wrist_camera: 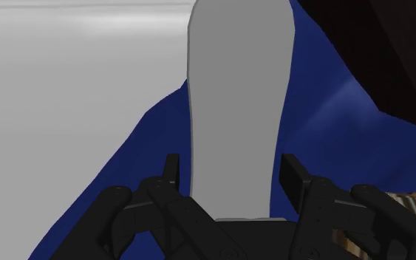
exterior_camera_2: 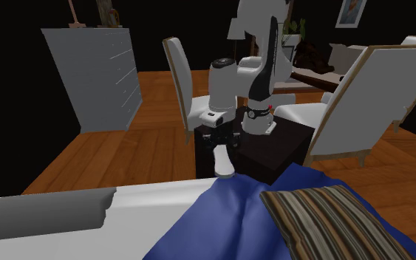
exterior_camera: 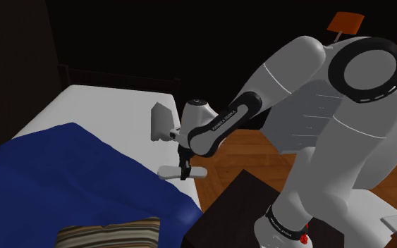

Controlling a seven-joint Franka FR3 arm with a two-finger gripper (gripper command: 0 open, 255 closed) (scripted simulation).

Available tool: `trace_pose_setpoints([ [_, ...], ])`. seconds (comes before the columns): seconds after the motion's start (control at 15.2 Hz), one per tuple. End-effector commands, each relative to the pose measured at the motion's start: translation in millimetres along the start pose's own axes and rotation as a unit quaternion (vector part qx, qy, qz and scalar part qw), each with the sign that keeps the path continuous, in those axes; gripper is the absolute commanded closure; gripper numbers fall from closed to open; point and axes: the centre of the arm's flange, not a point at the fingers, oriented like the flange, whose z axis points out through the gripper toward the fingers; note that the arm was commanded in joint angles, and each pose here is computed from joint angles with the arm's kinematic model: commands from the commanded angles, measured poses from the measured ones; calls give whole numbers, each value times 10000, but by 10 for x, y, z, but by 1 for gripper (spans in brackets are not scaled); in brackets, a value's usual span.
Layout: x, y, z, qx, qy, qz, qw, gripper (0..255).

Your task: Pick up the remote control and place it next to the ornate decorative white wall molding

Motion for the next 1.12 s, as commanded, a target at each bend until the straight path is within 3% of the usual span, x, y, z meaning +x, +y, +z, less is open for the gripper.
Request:
trace_pose_setpoints([
  [0.0, 75, 285, -7, 0, 0, -2, 10000, 255],
  [1.06, 777, 2276, -49, 0, 0, -2, 10000, 255],
])
